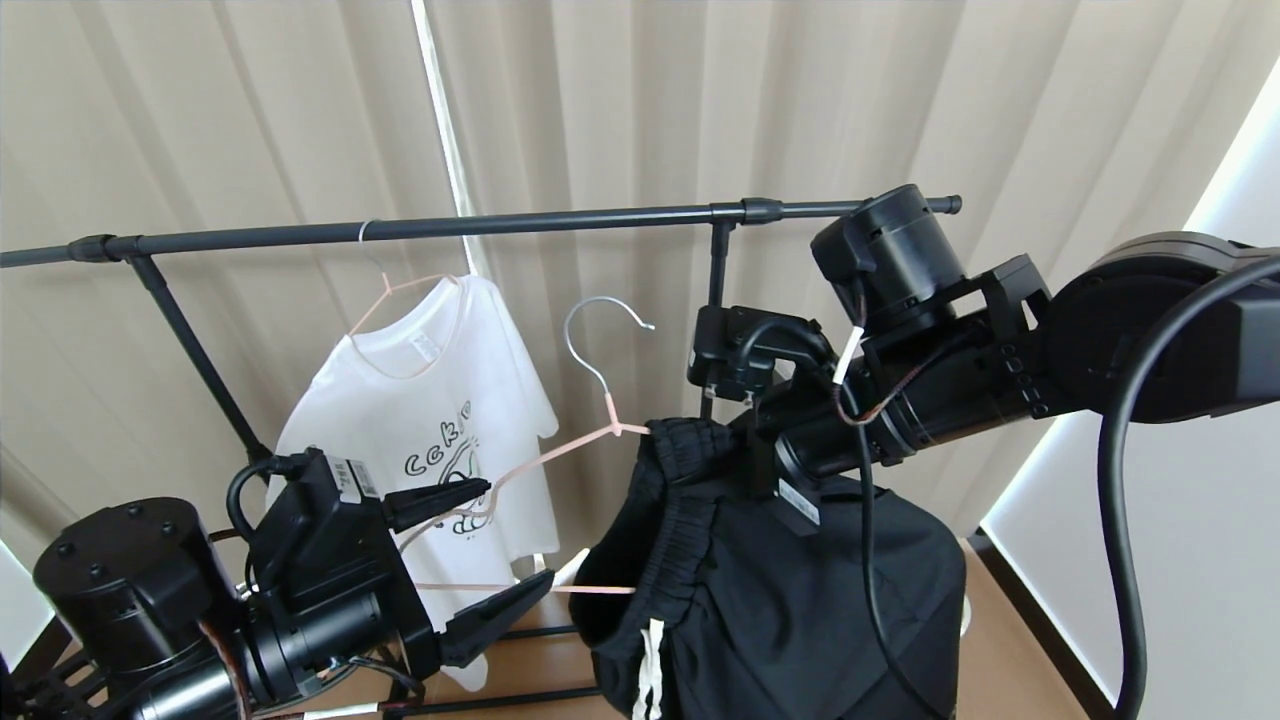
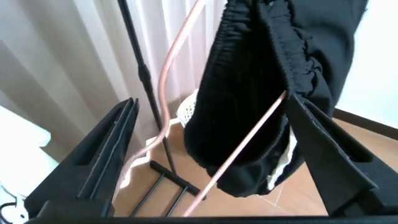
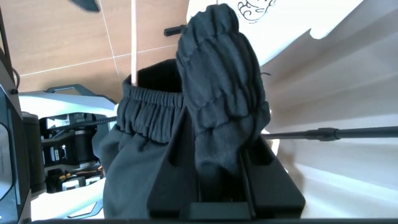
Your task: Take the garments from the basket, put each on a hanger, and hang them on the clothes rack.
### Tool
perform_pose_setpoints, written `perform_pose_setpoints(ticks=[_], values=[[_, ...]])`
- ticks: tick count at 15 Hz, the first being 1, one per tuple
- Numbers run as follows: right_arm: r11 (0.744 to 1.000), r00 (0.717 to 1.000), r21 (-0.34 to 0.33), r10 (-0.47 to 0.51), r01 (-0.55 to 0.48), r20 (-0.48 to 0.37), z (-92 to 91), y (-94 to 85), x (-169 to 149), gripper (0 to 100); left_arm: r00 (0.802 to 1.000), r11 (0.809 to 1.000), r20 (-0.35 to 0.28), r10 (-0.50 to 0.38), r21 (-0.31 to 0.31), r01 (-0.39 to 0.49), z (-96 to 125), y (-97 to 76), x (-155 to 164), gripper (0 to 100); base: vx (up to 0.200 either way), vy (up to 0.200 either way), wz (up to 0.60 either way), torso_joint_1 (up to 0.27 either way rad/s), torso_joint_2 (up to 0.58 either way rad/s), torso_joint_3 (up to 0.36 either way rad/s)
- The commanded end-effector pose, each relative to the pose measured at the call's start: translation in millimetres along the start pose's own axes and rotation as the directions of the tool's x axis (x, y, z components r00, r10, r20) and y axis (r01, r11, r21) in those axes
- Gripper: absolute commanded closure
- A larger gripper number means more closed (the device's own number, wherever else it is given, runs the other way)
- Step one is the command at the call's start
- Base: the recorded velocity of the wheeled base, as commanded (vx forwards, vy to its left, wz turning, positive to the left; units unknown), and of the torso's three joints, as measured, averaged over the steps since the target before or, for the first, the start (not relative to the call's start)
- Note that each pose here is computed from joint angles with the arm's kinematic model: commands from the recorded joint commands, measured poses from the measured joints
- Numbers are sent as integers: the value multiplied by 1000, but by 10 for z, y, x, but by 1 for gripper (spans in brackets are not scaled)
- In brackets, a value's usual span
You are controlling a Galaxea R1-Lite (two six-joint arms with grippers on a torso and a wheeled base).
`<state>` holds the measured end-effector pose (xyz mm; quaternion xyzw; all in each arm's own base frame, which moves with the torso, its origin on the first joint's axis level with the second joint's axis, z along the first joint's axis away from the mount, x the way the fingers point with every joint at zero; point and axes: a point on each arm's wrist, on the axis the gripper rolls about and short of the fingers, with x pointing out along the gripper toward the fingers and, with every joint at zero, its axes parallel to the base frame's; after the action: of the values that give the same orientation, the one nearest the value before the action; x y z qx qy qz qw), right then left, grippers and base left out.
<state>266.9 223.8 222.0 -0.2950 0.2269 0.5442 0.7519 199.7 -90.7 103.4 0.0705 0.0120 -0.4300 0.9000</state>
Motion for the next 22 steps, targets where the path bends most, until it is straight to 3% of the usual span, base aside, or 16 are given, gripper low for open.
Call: perform_pose_setpoints(ticks=[1, 8, 11, 12, 14, 15, 17, 18, 20, 22], values=[[1000, 1000, 0, -3, 3, 0, -5, 4, -25, 100, 999, 999, 10, 35, -6, -35, 13, 85, -4, 0, 0, 0, 0, 0, 0, 0], [997, 996, -9, -83, 83, -23, 16, 9, -132, 100, 991, 992, 80, 108, -74, -102, 165, 274, -107, 0, 0, 0, 0, 0, 0, 0], [988, 987, -20, -154, 153, -40, 44, 15, -233, 100, 986, 982, 114, 124, -155, -105, 231, 353, -37, 0, 0, 0, 0, 0, 0, 0], [983, 983, -25, -182, 182, -35, 59, 16, -271, 100, 982, 982, 138, 127, -156, -105, 283, 384, -14, 0, 0, 0, 0, 0, 0, 0], [974, 973, -33, -227, 226, -32, 54, 15, -284, 100, 987, 971, 65, 146, -198, -131, 283, 427, 41, 0, 0, 0, 0, 0, 0, 0], [955, 955, -55, -295, 292, -42, 32, 16, -281, 100, 979, 951, -15, 205, -233, -203, 353, 456, 81, 0, 0, 0, 0, 0, 0, 0], [943, 945, -77, -326, 323, -25, 28, 20, -297, 100, 970, 935, -113, 214, -265, -237, 367, 429, 128, 0, 0, 0, 0, 0, 0, 0], [938, 941, -79, -340, 338, 0, 45, 25, -320, 100, 955, 920, -218, 200, -293, -260, 356, 405, 207, 0, 0, 0, 0, 0, 0, 0], [931, 934, -77, -356, 357, 31, 78, 38, -398, 100, 911, 889, -343, 228, -308, -338, 360, 365, 342, 0, 0, 0, 0, 0, 0, 0], [929, 933, -76, -359, 361, 40, 84, 56, -435, 100, 896, 853, -384, 224, -368, -371, 310, 315, 489, 0, 0, 0, 0, 0, 0, 0]])
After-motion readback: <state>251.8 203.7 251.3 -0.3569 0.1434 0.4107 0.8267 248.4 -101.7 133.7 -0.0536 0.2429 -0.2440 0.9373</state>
